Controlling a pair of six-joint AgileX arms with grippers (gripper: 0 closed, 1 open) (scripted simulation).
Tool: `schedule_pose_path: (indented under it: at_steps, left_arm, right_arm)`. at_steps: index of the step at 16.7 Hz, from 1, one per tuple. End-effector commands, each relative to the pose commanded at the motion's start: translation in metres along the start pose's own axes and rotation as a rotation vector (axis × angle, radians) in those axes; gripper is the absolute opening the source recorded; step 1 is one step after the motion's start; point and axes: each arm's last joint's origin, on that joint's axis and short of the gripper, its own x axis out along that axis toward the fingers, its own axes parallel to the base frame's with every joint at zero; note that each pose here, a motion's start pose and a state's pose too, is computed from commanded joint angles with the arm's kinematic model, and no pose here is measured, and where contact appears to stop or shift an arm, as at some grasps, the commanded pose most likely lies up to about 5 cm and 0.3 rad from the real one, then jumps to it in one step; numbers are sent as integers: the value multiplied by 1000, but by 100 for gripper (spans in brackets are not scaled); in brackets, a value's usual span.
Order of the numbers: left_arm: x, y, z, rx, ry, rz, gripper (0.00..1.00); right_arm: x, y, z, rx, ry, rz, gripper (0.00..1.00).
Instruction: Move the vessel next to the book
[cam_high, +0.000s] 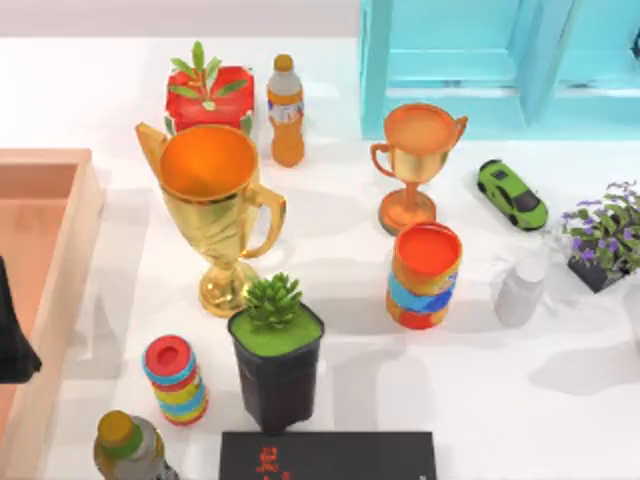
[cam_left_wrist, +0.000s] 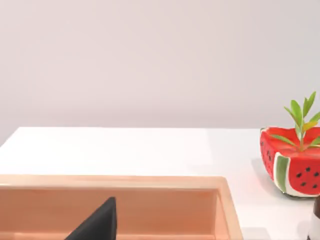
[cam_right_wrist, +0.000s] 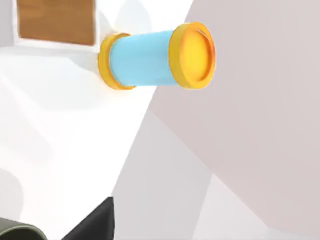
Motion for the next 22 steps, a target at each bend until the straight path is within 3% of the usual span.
schedule_pose_path:
  at_steps: [4,7,12,19,22]
  left_arm:
    - [0,0,0,0,0,0,100]
    - [0,0,0,0,0,0,100]
    - [0,0,0,0,0,0,100]
    - [0,0,0,0,0,0,100]
    - [0,0,0,0,0,0,100]
  right_arm:
    - [3,-28,-1,-332,69,98,100]
    - [12,-42,-4,-482,87,218,100]
    - [33,-62,-27,-595,92,441,100]
    - [76,-50,-69,-747,-94,862,100]
    - [84,-42,-73,-765,-148,954,100]
